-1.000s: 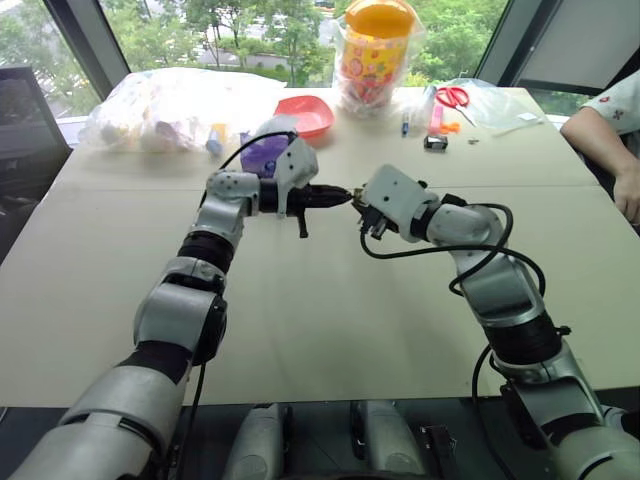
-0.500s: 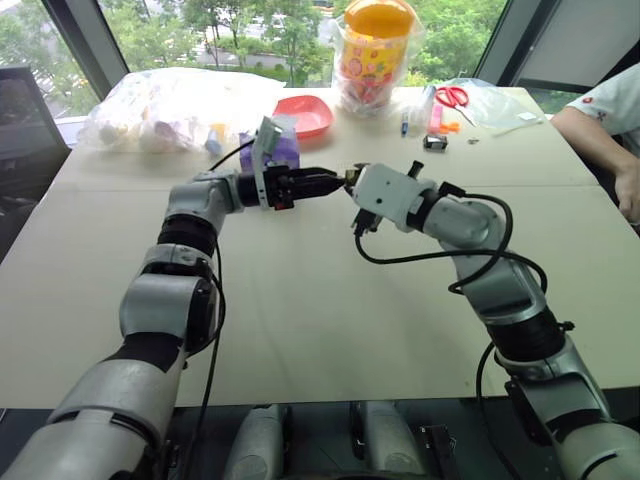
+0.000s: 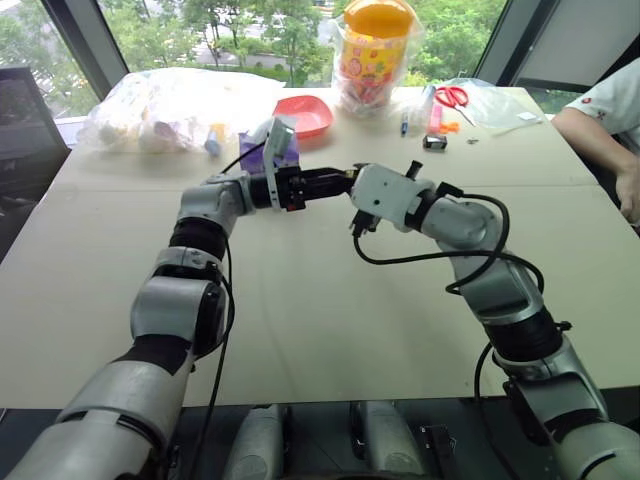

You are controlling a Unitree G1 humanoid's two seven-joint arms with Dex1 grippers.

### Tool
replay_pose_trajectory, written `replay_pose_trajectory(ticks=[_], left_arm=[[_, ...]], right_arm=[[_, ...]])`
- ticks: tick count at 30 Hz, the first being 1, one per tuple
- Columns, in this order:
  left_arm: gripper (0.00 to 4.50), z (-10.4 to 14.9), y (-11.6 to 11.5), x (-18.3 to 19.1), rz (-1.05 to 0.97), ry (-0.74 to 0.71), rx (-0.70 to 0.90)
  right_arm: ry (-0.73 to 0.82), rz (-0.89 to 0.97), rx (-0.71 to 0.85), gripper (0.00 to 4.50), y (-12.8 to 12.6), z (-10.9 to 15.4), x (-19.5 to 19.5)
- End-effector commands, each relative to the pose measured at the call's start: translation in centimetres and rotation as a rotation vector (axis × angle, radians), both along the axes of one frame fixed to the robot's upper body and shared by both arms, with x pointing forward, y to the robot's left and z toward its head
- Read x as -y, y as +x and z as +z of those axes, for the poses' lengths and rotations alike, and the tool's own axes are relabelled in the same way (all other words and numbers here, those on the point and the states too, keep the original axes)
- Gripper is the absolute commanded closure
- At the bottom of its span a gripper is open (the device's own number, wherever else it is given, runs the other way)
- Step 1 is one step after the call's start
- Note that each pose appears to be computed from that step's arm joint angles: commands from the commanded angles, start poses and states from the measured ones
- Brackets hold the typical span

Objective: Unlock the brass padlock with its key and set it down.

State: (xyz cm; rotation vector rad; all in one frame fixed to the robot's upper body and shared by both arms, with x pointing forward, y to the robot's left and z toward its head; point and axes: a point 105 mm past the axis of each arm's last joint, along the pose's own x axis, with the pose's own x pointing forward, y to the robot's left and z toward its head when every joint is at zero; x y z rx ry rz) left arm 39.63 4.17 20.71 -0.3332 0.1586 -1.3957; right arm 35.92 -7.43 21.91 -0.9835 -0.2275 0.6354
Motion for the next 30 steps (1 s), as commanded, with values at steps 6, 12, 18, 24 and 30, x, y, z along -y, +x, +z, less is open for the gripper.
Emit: replay_pose_trajectory(ticks=[6, 12, 18, 24, 30], left_arm=[[4.38, 1.2, 0.3, 0.8, 0.01, -0.02, 0.046], [4.45, 0.8, 0.3, 0.6, 0.016, 0.004, 0.056], [4.49, 0.8, 0.3, 0.2, 0.017, 0.007, 0.061], [4.5, 0.2, 0.6, -1.5, 0.054, 0.037, 0.066], [4.5, 0.3, 0.6, -2.0, 0.062, 0.048, 0.077]], right_arm=[[0.01, 0.027, 0.086, 3.46, -0.8, 2.2, -0.9], [0.007, 0.024, 0.083, 3.46, -0.8, 2.1, -0.8], [0.02, 0.026, 0.063, 2.96, -0.9, 2.0, -0.7], [-0.083, -0.123, 0.026, 0.04, -0.8, -0.1, 4.1], [0.112, -0.198, -0.044, 1.13, -2.0, 0.0, 6.3]])
